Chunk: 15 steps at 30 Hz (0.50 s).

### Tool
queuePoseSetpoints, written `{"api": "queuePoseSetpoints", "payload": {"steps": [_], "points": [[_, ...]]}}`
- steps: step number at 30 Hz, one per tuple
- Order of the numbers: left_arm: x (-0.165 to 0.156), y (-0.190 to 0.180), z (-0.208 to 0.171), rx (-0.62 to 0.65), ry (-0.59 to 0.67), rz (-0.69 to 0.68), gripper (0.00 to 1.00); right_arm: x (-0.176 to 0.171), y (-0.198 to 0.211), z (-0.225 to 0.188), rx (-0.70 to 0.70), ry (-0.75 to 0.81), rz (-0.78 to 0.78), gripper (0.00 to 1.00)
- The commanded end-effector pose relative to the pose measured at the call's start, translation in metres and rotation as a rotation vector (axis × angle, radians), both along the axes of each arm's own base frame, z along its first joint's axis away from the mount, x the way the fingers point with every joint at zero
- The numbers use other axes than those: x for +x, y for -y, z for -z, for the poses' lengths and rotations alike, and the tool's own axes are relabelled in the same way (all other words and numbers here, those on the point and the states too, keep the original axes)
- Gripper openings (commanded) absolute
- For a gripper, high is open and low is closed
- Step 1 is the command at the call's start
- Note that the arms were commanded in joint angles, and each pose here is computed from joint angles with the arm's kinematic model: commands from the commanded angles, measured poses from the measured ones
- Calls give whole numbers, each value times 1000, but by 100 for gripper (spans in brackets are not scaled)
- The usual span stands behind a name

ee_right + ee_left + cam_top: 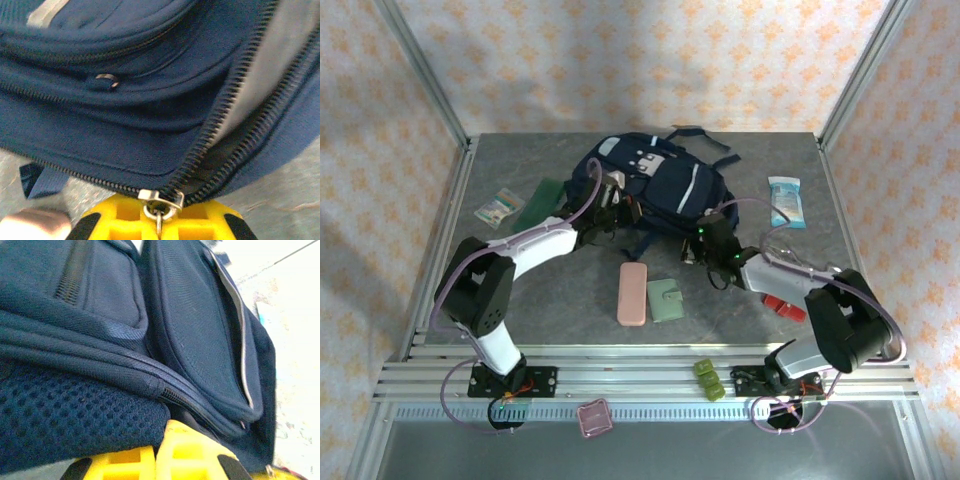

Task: Pack the student bag

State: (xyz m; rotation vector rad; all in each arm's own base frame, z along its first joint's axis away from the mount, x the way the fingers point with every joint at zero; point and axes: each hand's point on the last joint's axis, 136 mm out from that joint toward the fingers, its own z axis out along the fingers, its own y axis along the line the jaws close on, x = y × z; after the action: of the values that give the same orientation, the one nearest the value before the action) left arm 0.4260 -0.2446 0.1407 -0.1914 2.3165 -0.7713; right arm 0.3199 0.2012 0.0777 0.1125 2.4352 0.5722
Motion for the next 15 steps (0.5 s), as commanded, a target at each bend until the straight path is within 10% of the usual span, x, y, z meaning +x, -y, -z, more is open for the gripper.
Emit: {"api": "queuePoseSetpoints", "payload": {"steps": [1, 4, 8, 15], "points": [[39, -19, -29, 104, 143, -59, 0, -13, -31, -1, 64, -27, -69, 0], [56, -39, -38, 88, 164, -140, 4, -4, -58, -9, 116, -7, -91, 0], [53, -43, -44, 14, 146, -166, 55, 15, -85, -18, 193, 5, -100, 0], [-5, -37, -7, -51, 39, -153, 68, 25, -95, -12, 210, -10, -94, 0]]}}
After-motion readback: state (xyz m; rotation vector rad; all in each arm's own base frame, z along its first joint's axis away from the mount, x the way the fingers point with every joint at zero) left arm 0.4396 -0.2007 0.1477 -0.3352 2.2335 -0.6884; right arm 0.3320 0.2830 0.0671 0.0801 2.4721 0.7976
